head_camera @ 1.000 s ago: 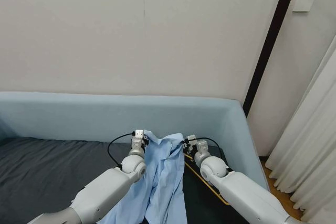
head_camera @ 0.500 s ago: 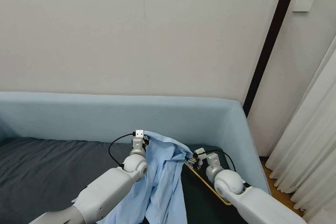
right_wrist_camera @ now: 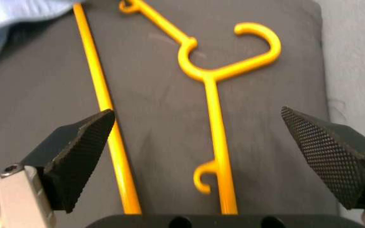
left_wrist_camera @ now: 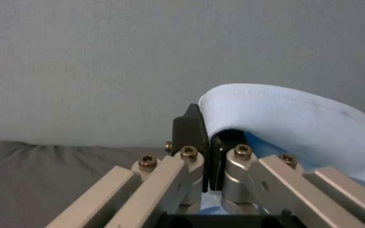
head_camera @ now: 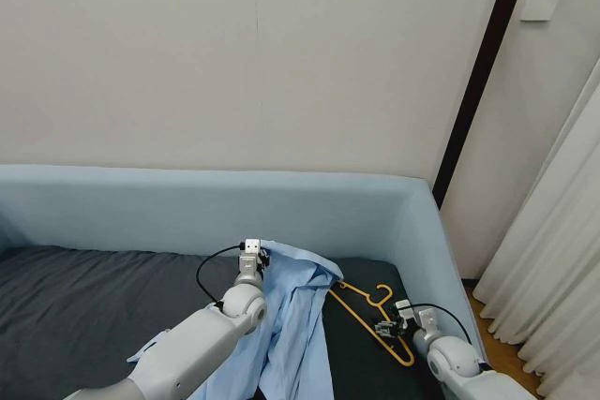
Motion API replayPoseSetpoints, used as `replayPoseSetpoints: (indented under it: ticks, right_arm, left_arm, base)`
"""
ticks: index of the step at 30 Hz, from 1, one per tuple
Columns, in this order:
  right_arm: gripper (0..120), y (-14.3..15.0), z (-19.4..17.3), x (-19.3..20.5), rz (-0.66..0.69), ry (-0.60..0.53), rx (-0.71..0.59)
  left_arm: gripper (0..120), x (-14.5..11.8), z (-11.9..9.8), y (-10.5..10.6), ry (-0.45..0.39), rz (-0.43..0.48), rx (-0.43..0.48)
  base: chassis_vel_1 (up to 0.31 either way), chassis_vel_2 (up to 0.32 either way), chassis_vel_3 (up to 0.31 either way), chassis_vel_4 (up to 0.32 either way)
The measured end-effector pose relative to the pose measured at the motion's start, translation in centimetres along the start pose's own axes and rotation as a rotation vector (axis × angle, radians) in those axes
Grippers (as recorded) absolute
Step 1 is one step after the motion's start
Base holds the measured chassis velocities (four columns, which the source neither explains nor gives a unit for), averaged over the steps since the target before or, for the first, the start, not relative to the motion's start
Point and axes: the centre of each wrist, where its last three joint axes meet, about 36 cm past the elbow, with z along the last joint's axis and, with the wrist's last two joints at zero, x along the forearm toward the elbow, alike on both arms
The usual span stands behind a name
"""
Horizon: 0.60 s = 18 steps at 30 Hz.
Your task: Pick up the clothes from the sofa and hang them on the clothes hanger.
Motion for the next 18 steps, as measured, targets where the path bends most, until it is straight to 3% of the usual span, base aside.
replayPoseSetpoints:
  ticks: [7, 13, 18]
  right_arm:
    - [98, -0.8, 0.8, -1.6, 0.013, 0.002, -0.005]
    - [86, -0.9, 1.9, -2.3, 0.019, 0.025, 0.008]
    - [68, -0.7, 2.2, -2.6, 0.017, 0.031, 0.008]
  left_arm:
    - [0, 0.9, 0.0, -0.4, 0.002, 0.018, 0.014]
    - [0, 1.4, 0.6, 0.0, 0.011, 0.014, 0.019]
    - [0, 1.4, 0.5, 0.3, 0.010, 0.008, 0.022]
  base:
    - [0.000, 0.000, 0.000, 0.000]
    - [0.000, 0.000, 0.000, 0.000]
    - [0.000, 0.000, 0.000, 0.000]
